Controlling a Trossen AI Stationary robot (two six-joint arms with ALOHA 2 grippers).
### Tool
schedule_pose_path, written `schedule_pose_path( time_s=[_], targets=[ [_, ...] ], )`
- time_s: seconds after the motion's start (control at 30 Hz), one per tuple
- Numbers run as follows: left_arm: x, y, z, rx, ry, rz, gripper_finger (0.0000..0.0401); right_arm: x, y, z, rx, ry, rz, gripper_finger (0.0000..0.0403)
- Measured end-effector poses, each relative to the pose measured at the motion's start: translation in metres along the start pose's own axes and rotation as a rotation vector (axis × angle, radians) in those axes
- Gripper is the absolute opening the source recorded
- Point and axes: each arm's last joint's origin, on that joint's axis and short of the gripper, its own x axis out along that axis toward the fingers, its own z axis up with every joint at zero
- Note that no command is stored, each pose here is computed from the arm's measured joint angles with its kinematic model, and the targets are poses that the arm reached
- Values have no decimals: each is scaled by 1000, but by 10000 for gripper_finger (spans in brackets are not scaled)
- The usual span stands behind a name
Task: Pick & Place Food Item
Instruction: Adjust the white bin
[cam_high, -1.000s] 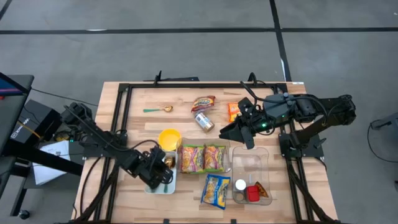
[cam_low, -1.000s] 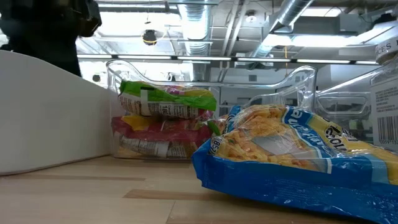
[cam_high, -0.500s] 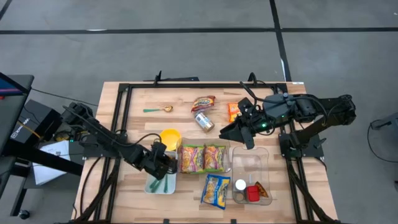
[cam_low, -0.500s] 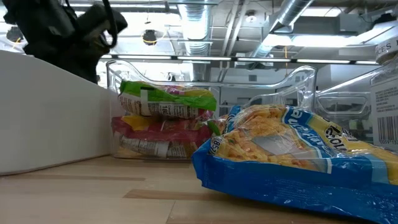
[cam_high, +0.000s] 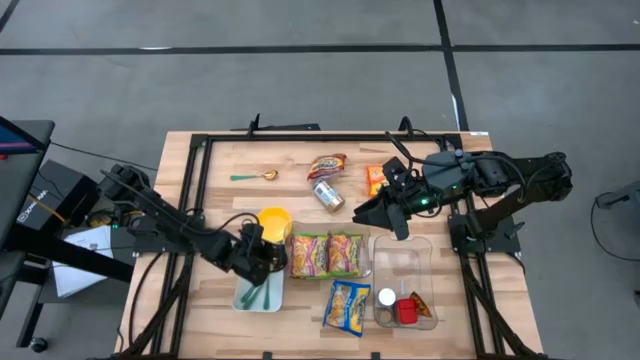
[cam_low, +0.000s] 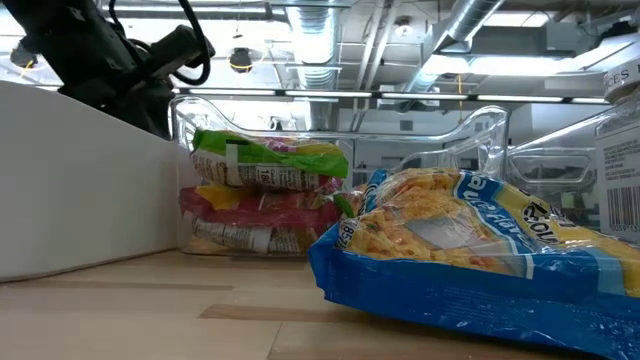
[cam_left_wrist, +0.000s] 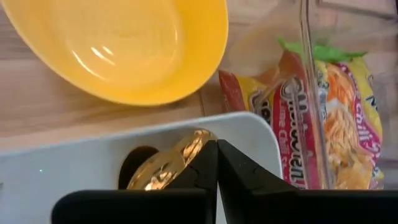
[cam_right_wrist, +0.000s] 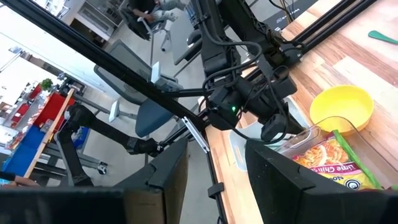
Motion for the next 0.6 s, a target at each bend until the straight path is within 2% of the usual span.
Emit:
schedule_pose_path(
  time_s=[0.33, 0.6],
  targets=[
    [5, -2, 9, -32, -63, 3, 0, 0, -1, -1, -4, 8, -10, 154],
    [4, -3, 9, -33, -49, -10, 0, 0, -2, -1, -5, 15, -17, 154]
  ],
)
